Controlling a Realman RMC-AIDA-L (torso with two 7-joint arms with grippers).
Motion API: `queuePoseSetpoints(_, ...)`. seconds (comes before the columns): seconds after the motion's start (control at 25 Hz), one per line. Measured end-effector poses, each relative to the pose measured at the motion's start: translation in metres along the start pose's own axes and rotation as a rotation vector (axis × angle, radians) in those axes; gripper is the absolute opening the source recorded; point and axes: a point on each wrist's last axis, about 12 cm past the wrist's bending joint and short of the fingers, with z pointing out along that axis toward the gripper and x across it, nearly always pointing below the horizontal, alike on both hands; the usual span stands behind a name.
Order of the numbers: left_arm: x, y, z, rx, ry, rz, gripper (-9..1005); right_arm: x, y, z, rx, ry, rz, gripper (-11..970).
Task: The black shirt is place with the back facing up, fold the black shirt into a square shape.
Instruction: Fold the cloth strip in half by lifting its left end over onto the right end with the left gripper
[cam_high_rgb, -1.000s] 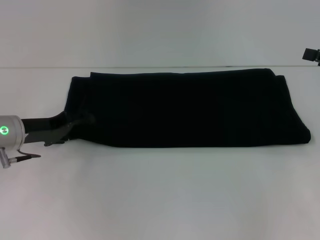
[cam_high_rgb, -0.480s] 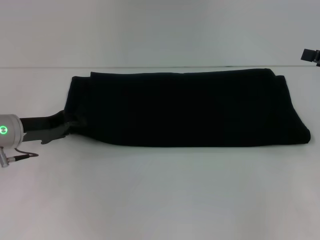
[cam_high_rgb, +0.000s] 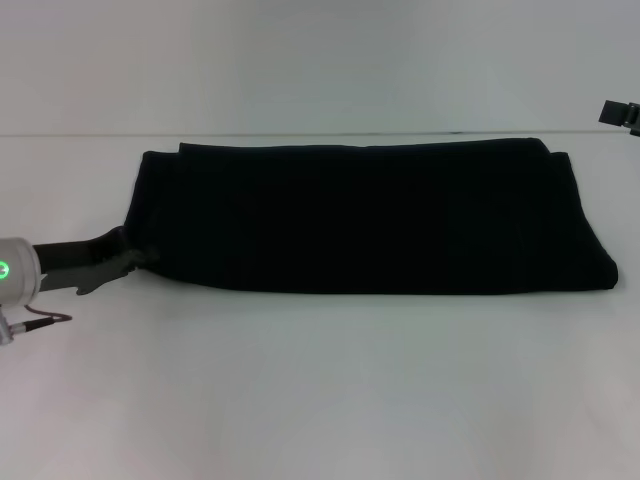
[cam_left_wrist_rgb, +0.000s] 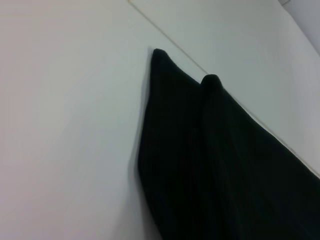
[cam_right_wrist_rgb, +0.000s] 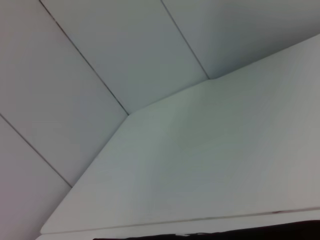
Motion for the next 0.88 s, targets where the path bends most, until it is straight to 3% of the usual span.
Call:
queuePoseSetpoints(0.16, 0.007, 0.008, -0.009, 0.025, -0.02, -0.015, 112, 0.004, 0.001, 0.003, 0.002, -0.004, 0.009, 900)
queuePoseSetpoints(0.32, 0.014, 0.028, -0.033, 0.037, -0.09, -0.035, 55, 0.006, 0.006, 0.009, -0.024, -0.033, 0.027, 900)
queuePoseSetpoints(0.64, 0.016, 0.082, -0.11, -0.038, -0.286, -0.095, 56, 0.004, 0.014, 0.027, -0.054, -0.065, 0.053, 900)
queuePoseSetpoints(0.72, 0.012, 0.084, -0.121, -0.039, -0.305, -0.086, 56, 0.005, 0.016, 0.033, -0.056, -0.065, 0.05, 900)
queuePoseSetpoints(0.8, 0.007, 0.077, -0.125, 0.006, -0.305, -0.068, 56, 0.006, 0.017, 0.037, -0.054, -0.064, 0.038, 900)
queuePoseSetpoints(0.88, -0.002, 0.052, -0.118, 0.154, -0.281, -0.02, 56, 0.007, 0.016, 0.038, -0.046, -0.069, 0.03, 899)
